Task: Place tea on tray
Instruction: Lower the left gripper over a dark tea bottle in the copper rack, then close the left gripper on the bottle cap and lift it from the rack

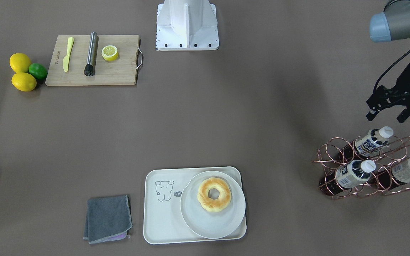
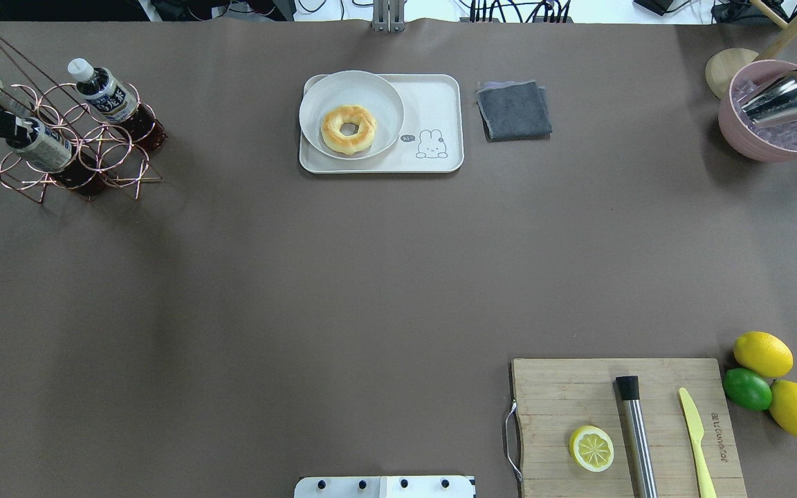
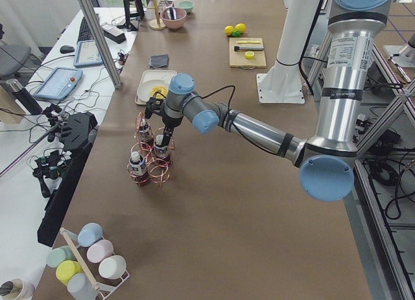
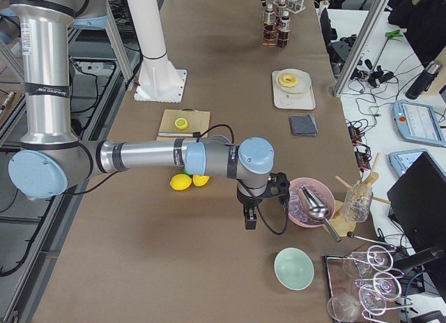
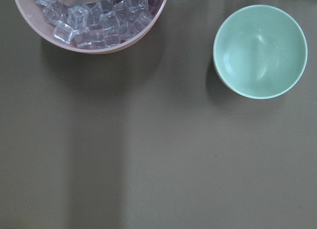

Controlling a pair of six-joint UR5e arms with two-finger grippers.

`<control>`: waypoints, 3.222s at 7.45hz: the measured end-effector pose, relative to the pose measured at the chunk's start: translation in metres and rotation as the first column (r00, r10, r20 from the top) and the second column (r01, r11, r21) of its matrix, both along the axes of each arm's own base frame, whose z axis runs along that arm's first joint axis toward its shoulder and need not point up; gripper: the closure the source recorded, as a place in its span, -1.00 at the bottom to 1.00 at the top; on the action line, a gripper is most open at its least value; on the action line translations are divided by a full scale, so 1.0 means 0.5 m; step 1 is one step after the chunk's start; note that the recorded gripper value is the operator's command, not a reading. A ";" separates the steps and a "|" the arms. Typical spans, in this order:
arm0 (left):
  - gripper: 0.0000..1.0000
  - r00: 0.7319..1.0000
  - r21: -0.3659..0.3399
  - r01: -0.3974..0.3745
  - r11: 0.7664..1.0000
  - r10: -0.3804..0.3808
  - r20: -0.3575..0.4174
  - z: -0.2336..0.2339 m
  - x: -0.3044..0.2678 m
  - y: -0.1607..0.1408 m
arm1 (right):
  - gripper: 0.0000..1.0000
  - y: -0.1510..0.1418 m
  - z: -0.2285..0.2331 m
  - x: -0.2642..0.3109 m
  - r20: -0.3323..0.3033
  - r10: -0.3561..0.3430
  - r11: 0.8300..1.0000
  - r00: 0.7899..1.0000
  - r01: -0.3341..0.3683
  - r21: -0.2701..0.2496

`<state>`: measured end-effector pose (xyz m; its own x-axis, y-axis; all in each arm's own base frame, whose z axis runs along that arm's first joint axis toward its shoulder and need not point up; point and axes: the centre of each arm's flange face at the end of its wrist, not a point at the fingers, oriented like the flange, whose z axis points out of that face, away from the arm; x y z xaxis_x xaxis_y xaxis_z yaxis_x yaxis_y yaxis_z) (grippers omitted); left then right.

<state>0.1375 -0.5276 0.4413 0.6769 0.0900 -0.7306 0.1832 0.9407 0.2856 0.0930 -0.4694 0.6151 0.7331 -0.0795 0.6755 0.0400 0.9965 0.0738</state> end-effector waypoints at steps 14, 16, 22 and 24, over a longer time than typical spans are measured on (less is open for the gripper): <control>-0.39 0.997 0.043 -0.070 0.997 0.068 0.047 0.024 0.028 -0.050 | -1.00 0.011 0.013 0.000 -0.004 -0.006 1.000 1.000 0.006 0.012; -0.39 0.997 0.045 -0.064 0.997 0.062 0.047 0.016 0.024 -0.056 | -1.00 0.012 0.013 0.000 -0.005 -0.006 1.000 1.000 0.006 0.013; 1.00 0.998 0.040 -0.052 0.998 0.051 0.049 0.012 0.011 -0.065 | -1.00 0.011 0.016 -0.001 -0.006 -0.007 1.000 1.000 0.007 0.015; 1.00 0.998 0.033 -0.062 0.998 0.061 0.034 0.009 -0.001 -0.067 | -1.00 0.010 0.017 -0.001 -0.007 -0.005 1.000 1.000 0.005 0.021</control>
